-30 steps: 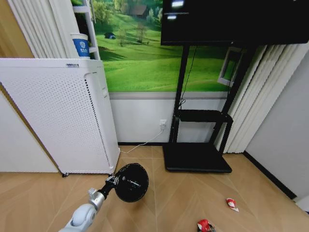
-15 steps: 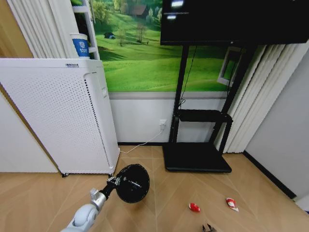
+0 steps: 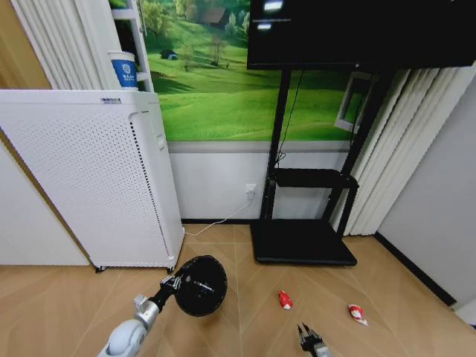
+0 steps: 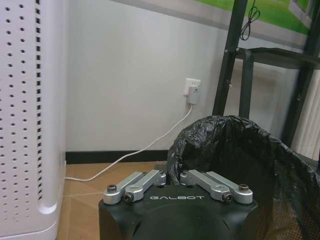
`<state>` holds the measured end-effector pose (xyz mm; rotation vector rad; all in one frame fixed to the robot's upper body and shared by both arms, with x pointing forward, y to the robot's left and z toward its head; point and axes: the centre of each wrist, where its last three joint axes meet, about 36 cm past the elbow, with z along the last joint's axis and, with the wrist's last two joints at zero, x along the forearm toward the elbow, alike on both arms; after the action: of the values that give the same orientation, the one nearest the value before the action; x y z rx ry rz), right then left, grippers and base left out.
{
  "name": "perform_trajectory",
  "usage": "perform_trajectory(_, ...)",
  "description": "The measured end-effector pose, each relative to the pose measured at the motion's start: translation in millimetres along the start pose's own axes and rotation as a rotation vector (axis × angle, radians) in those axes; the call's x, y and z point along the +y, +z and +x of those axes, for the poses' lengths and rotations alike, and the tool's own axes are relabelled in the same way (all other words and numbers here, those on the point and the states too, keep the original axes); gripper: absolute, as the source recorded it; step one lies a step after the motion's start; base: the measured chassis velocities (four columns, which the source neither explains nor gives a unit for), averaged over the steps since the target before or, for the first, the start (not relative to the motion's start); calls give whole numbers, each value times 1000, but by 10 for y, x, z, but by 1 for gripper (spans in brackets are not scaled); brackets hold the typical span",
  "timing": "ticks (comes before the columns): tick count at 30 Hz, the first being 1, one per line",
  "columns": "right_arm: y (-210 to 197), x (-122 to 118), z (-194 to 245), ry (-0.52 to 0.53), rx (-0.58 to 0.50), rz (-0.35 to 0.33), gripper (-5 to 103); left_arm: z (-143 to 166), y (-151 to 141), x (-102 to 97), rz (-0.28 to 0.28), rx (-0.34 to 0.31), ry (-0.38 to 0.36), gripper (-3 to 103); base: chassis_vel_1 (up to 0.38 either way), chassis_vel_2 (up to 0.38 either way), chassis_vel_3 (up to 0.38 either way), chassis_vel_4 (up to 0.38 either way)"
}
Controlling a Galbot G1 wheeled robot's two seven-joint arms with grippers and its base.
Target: Pick up the trash bin and place the garbage on the floor into it.
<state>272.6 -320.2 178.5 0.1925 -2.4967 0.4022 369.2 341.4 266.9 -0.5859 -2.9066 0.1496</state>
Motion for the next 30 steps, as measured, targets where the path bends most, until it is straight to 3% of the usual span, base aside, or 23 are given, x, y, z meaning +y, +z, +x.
perform_trajectory(3, -128, 97, -2, -31, -17, 10, 41, 73, 25, 44, 1, -1, -23, 6, 0, 0, 0, 0)
perform_trajectory(8, -294, 332, -106, -91, -34, 38, 68, 228, -53, 219, 15, -42, -129, 6, 0, 0, 0, 0)
perform_trajectory(10, -314, 363, -164, -96, -34, 42, 68, 277, -83, 272, 15, -51, -149, 6, 0, 0, 0, 0)
perform_trajectory(12, -364, 395, -313, -90, -37, 49, 80, 367, -133, 347, 18, -67, -181, 6, 0, 0, 0, 0)
perform_trajectory(18, -498, 318, -659, -49, -37, 76, 98, 619, -154, 444, 21, -74, -222, 6, 0, 0, 0, 0)
perform_trajectory(30, -516, 189, -1093, 8, 39, 110, 100, 643, -41, 310, 41, -73, -218, 6, 0, 0, 0, 0)
